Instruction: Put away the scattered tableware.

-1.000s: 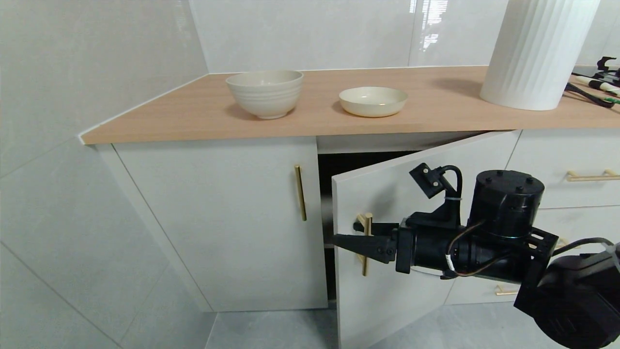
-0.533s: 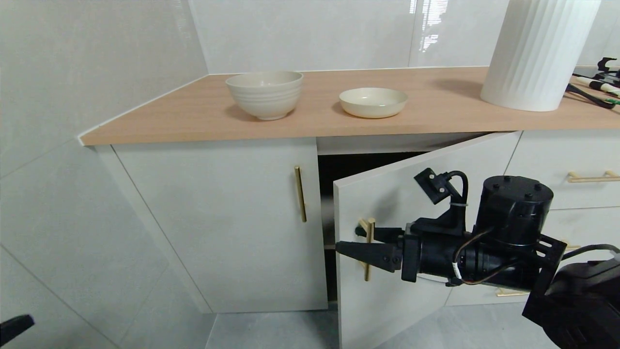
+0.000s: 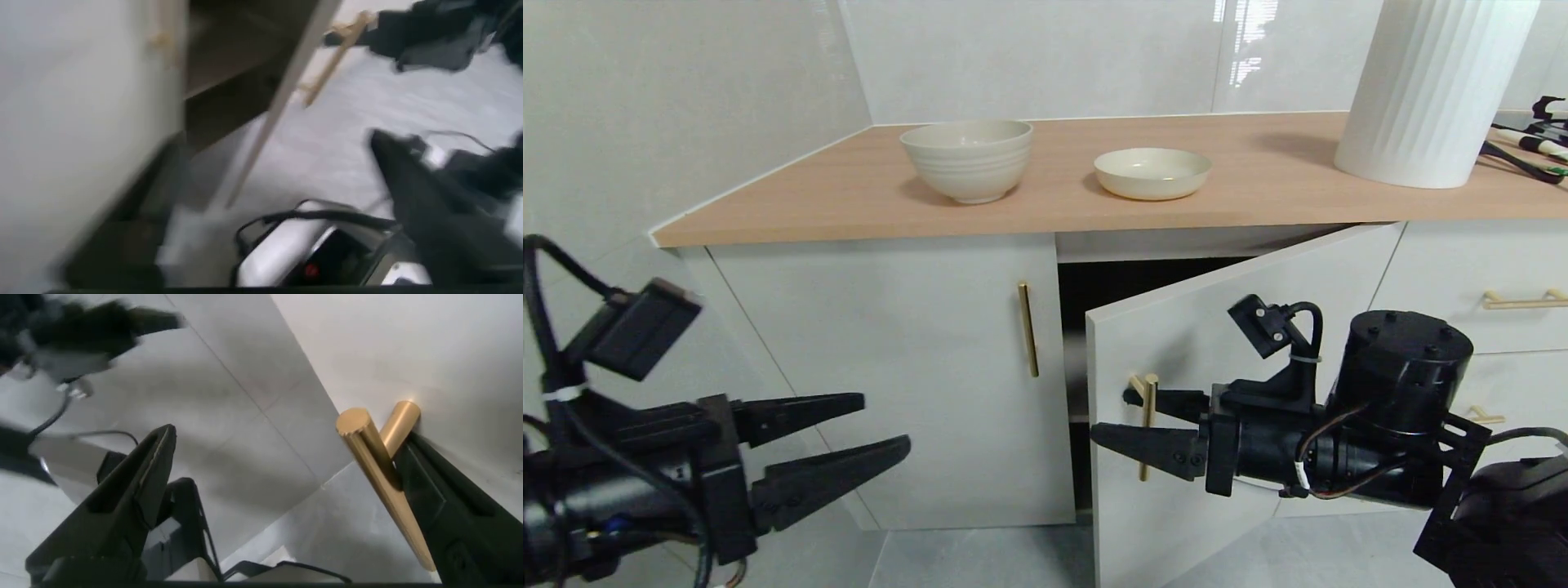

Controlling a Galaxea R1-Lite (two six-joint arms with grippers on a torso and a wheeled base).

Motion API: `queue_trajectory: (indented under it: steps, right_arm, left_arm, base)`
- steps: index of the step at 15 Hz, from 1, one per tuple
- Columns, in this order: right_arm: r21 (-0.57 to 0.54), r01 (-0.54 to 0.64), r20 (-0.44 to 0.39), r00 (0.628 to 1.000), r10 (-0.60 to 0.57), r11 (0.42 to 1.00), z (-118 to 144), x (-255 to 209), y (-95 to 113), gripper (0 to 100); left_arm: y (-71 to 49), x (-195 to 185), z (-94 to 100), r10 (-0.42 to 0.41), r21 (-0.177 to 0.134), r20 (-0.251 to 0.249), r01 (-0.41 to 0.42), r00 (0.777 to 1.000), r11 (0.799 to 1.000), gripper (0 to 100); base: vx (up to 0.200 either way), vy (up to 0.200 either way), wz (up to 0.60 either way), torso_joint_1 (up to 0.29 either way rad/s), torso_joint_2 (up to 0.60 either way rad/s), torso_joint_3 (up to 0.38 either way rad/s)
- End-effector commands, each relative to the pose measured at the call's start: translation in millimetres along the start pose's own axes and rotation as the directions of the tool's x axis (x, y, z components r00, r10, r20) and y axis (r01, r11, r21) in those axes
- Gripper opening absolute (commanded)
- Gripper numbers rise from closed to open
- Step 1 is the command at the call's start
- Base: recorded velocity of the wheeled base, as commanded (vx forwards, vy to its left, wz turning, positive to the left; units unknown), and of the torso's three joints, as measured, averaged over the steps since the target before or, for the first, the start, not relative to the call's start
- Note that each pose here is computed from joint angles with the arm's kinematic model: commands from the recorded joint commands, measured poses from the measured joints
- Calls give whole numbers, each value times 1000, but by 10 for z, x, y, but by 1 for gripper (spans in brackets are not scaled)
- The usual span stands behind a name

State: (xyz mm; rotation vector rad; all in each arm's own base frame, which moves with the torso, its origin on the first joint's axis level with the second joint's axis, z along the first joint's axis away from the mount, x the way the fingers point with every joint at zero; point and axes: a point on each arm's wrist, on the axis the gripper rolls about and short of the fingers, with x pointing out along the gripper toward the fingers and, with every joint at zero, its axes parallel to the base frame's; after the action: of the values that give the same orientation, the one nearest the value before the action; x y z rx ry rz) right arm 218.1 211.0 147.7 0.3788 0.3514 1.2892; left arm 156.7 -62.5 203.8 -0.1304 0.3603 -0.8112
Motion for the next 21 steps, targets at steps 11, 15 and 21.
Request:
queue_trajectory:
  steps: [11,15,21]
  right_arm:
    - [6,-36,-38,999,36,999,-133,75,95,100]
    - [4,2,-20,1000,-2,1000,-123,47,86,100]
    - [-206,291,76,957,-282,934,-102,-398,-70,100]
  left_arm:
    - [182,2092,-268,-271,-128,62,277,961,952,0]
    - [135,2337,-300,-299,-121,55,304,953,945,0]
    - [-5,2076,-124,-320,-89,98,328,942,940,0]
  base:
    - [0,0,0,0,0,0]
    - [0,0,0,0,0,0]
    - [0,0,0,0,0,0]
